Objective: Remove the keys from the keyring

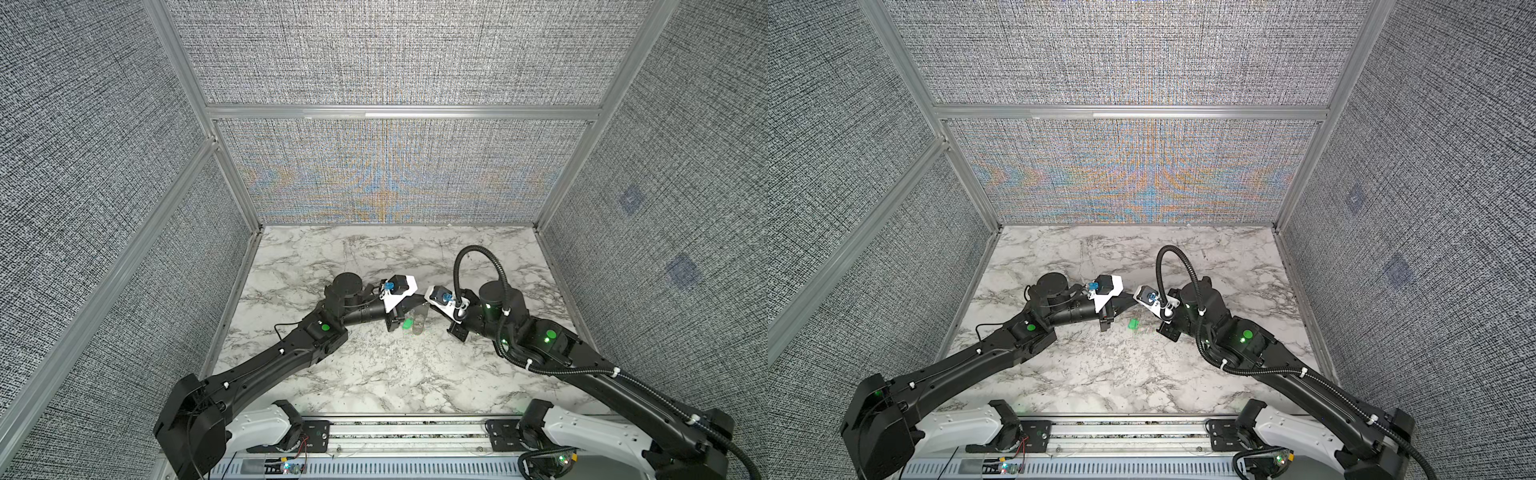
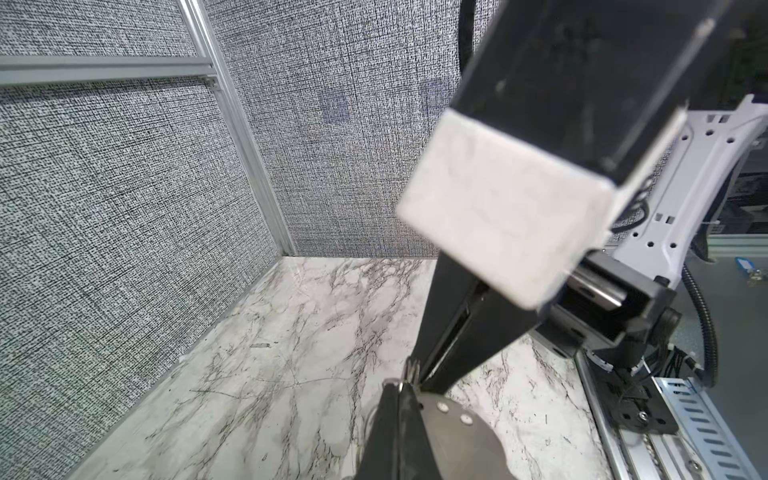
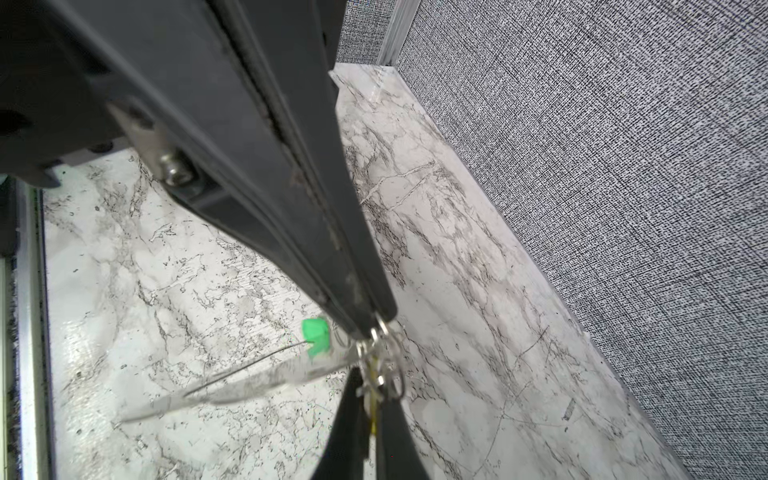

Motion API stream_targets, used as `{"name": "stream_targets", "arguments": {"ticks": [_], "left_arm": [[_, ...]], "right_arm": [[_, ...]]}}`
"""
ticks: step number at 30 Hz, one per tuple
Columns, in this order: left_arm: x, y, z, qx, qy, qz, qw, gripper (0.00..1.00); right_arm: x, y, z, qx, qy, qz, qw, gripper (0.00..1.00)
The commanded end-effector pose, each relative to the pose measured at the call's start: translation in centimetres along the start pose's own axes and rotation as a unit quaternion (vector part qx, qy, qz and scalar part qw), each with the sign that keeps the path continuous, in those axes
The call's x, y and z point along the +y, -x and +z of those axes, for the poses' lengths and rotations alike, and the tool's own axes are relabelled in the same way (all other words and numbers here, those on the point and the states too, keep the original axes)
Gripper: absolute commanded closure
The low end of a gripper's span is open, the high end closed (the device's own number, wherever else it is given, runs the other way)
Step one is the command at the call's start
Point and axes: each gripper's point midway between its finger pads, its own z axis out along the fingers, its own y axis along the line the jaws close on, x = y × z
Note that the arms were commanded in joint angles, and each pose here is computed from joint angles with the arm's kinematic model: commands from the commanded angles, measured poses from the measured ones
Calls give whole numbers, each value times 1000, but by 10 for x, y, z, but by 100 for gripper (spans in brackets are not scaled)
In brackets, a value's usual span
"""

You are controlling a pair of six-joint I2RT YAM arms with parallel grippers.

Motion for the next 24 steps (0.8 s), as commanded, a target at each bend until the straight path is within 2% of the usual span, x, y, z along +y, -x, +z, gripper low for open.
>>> {"name": "stream_targets", "arguments": {"ticks": [1,5,11,24], "left_arm": [[-2,31,-5,-58,-10,20,998,100],[-5,30,-7,-55,-21,24,998,100],[-11,26,-7,-46,-44,28,998,100],[-22,22,-7,-30,-81,36,996,100]], "right_arm": [[5,2,-16,1,14,-2,1000,82],[2,7,-38,-23,0,7,1000,73],[-3,20,-52,-41,-4,10,999,73],[4,42,-44,-65,35,-2,997,76]]}}
